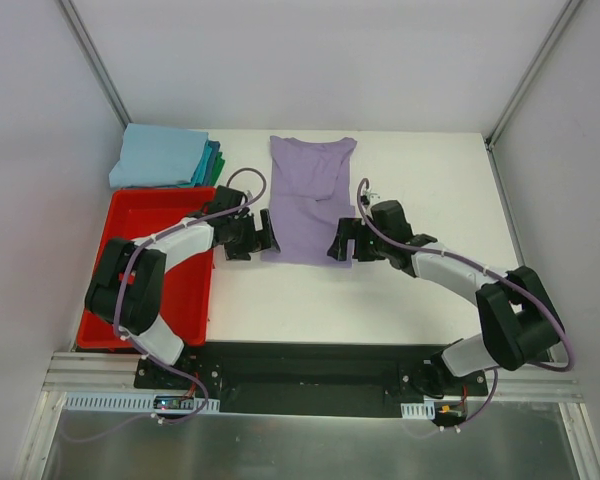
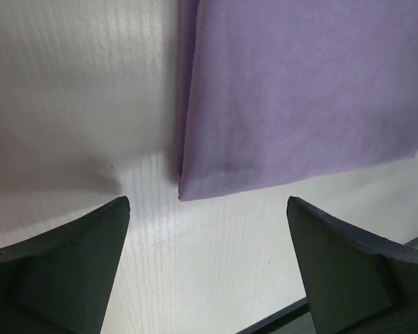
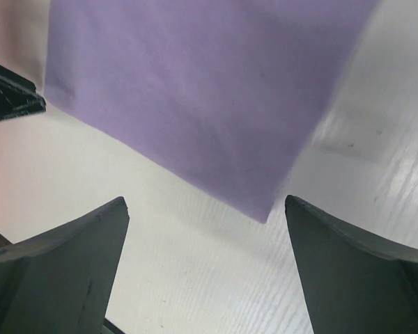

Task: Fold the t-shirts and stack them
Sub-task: Fold the folded rectangular tshirt in 1/3 of the way, then grab one side of the 2/3 rectangular tshirt with both arms, then fold the long partially folded tshirt into a neat square

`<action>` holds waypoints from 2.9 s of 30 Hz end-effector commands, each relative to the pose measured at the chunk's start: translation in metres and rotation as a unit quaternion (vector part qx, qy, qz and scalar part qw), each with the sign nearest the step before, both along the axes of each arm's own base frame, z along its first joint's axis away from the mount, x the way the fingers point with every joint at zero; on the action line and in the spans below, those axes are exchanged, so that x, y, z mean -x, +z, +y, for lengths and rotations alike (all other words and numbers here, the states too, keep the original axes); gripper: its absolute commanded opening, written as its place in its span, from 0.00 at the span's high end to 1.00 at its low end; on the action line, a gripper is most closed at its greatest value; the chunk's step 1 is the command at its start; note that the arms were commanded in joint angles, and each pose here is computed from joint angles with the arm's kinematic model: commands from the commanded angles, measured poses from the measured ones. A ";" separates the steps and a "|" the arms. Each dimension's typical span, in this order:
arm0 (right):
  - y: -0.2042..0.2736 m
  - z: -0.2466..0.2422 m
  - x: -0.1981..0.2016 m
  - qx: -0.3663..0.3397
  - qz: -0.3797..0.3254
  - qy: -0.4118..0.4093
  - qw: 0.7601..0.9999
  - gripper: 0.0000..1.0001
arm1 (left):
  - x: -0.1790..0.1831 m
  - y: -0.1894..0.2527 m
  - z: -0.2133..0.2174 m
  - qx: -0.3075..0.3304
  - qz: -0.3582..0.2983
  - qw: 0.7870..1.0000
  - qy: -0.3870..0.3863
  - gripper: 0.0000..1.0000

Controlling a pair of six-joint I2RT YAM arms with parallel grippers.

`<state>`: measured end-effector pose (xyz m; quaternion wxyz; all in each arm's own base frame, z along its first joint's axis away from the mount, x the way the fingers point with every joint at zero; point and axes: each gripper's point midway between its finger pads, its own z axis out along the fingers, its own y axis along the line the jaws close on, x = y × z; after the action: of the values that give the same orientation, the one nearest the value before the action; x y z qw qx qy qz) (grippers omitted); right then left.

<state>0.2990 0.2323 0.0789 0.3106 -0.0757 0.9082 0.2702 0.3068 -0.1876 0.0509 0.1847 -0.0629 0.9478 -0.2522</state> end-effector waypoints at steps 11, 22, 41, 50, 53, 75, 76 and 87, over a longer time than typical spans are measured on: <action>-0.021 -0.013 0.020 0.009 0.040 -0.056 0.998 0.04 | -0.004 -0.024 -0.012 -0.012 0.032 0.999 0.004 0.59; -0.024 -0.010 0.022 -0.007 0.049 -0.060 0.997 0.02 | 0.007 -0.030 -0.006 -0.031 0.035 0.999 0.006 1.00; -0.067 -0.024 0.014 0.044 0.083 -0.123 0.988 0.55 | 0.008 -0.032 -0.008 -0.035 0.037 0.999 0.007 1.00; -0.060 -0.009 0.013 0.026 0.059 -0.059 0.996 1.00 | 0.010 -0.019 -0.013 -0.021 0.025 0.999 0.001 1.00; -0.040 -0.003 0.031 -0.005 0.073 -0.036 0.997 1.00 | 0.016 -0.005 -0.014 -0.009 0.010 1.000 -0.001 1.00; 0.138 0.011 0.182 -0.230 0.139 0.185 0.945 1.00 | 0.097 0.188 0.027 0.123 -0.296 0.946 0.045 1.00; 0.139 0.012 0.180 -0.232 0.132 0.183 0.946 1.00 | 0.095 0.189 0.029 0.119 -0.301 0.945 0.051 1.00; 0.137 0.015 0.119 -0.264 0.078 0.136 0.952 1.00 | 0.052 0.185 0.045 0.045 -0.291 0.948 0.124 1.00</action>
<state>0.1598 0.2430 0.2061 0.1847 -0.0935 0.8277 0.5216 0.2329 -0.1579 0.2162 0.4324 -0.0774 0.8409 -0.3162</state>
